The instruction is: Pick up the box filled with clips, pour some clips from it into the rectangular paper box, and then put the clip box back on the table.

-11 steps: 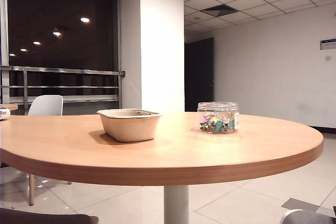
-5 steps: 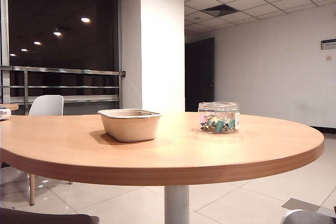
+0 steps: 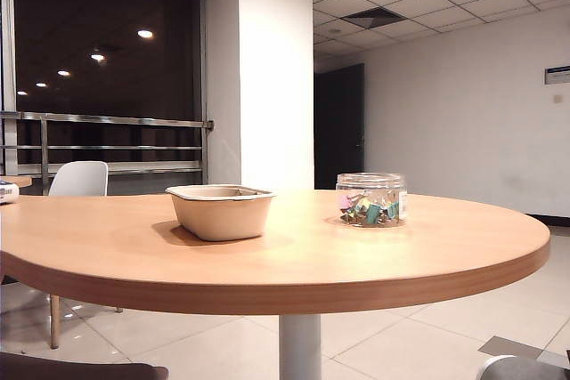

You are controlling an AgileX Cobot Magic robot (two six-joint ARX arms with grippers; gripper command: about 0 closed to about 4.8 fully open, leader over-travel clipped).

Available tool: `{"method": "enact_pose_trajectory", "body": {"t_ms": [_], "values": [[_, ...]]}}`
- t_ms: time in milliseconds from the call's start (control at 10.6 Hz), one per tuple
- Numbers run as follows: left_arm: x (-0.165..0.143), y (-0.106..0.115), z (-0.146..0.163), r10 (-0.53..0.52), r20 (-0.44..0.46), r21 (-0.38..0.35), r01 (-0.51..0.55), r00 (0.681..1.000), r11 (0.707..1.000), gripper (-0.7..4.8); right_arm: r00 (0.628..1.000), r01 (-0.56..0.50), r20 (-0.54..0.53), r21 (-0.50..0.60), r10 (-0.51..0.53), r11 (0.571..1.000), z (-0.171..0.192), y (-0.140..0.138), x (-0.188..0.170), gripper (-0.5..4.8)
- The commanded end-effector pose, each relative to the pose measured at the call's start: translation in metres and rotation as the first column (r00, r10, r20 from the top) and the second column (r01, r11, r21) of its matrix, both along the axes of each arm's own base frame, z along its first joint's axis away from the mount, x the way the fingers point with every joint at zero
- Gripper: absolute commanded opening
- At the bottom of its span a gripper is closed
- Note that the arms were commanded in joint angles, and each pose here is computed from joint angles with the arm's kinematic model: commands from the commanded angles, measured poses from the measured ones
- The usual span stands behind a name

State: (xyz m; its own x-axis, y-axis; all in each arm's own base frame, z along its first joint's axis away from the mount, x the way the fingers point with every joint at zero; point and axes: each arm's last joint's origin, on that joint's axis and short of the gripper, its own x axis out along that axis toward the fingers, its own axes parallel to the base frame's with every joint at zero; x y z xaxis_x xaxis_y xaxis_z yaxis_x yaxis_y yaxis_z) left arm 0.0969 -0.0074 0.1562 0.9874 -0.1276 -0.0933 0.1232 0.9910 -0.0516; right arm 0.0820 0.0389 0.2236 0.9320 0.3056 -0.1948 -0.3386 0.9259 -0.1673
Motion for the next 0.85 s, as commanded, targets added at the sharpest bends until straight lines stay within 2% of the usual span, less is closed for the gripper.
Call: {"method": "enact_pose_trajectory", "body": {"t_ms": [94,188,564,658,752,846], "values": [[0.0,0.005,0.004,0.168,0.058,0.128,-0.174,0.984,0.976,-0.06,1.0,0.002,0.013,0.012,-0.002,1.0,0.002,0.0,0.0,0.0],[0.0,0.007,0.004,0.208,0.055,0.125,-0.213,0.977,0.969,-0.05,1.0,0.002,0.014,0.013,-0.002,1.0,0.002,0.0,0.0,0.0],[0.0,0.006,0.004,0.207,0.054,0.125,-0.212,0.977,0.969,-0.05,1.0,0.002,0.014,0.013,-0.002,1.0,0.002,0.0,0.0,0.0],[0.0,0.006,0.004,0.206,0.054,0.125,-0.211,0.977,0.969,-0.05,0.99,0.14,0.024,-0.034,-0.14,0.989,0.001,-0.004,0.001,0.0],[0.0,0.006,0.003,0.206,0.051,0.125,-0.211,0.977,0.969,-0.05,0.908,0.419,0.048,-0.087,-0.416,0.904,-0.006,-0.014,0.003,0.0],[0.0,0.006,0.003,0.206,0.051,0.125,-0.211,0.977,0.969,-0.05,0.898,0.438,0.061,-0.071,-0.435,0.896,-0.012,-0.015,0.004,0.0]]}}
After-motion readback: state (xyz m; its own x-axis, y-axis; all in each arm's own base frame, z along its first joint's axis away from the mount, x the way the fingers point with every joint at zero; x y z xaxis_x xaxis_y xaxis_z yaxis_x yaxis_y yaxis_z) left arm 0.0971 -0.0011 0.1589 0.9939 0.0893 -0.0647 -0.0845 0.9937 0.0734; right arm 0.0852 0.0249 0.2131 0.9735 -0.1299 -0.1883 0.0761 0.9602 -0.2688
